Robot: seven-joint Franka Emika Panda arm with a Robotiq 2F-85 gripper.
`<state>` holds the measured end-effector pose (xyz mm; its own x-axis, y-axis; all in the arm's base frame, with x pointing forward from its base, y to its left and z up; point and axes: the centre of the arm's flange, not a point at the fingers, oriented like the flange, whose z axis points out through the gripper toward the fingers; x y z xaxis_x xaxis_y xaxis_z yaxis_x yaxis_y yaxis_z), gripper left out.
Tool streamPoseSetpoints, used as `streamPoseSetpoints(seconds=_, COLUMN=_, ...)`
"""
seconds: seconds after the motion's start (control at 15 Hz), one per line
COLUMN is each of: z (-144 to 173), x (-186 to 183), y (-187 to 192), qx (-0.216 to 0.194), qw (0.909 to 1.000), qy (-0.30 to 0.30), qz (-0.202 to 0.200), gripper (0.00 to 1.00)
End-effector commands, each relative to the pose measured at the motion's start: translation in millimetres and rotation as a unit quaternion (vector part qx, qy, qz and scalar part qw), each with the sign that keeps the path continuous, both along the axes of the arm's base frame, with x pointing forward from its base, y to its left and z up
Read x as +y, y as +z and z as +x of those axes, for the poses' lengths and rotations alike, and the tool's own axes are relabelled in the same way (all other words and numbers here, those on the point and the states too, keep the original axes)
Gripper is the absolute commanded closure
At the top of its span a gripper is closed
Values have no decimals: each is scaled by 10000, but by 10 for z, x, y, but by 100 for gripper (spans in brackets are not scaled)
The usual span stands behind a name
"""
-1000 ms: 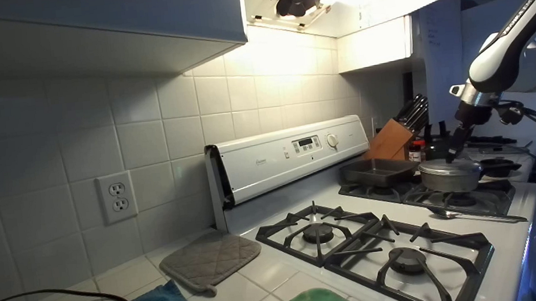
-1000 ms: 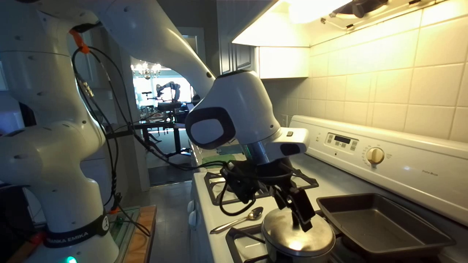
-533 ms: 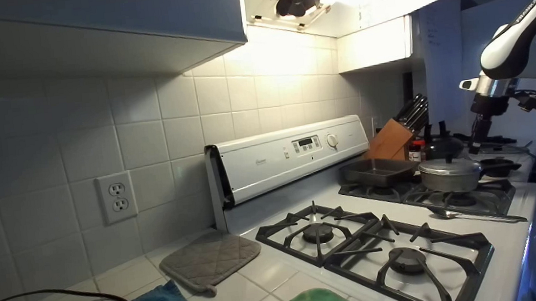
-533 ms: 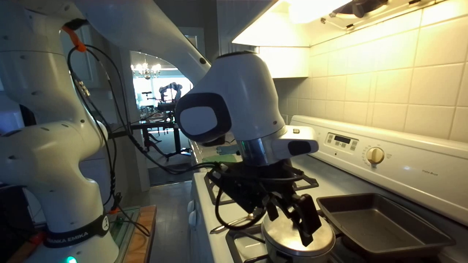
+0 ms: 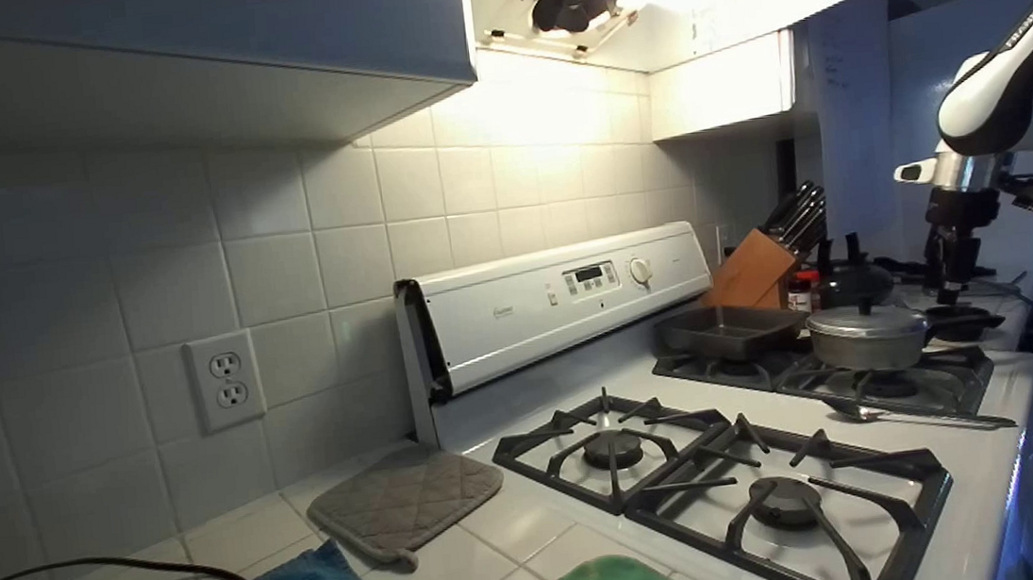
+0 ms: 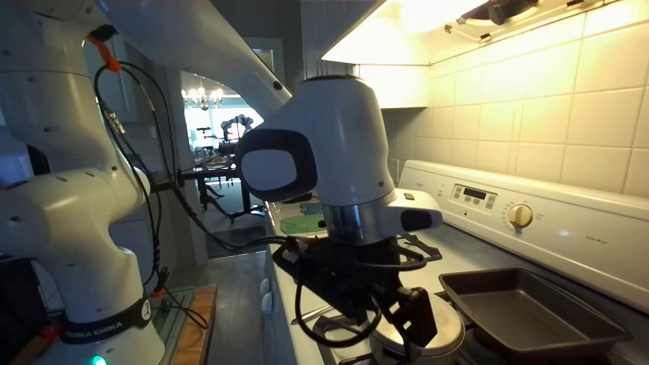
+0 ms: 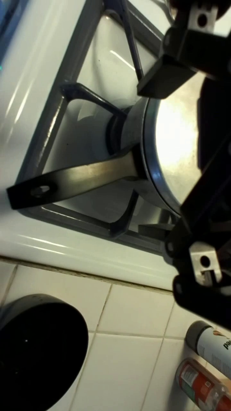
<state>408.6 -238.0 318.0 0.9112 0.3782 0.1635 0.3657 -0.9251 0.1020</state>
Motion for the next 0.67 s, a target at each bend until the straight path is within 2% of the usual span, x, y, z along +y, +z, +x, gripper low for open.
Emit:
streamPoseSetpoints(seconds=0.0, z=-60, x=-107, y=-31, qx=265, qw=9993, qy=246, qz=-88, gripper=0)
streamPoseSetpoints(seconds=0.27, z=-48, x=-156, y=-174, qx=369, qw=9986, qy=301, qz=-217, gripper=0)
streamPoseSetpoints(seconds=0.6, z=30, x=-144, y=-416, qx=497, qw=9983, qy=263, qz=-162, gripper=0)
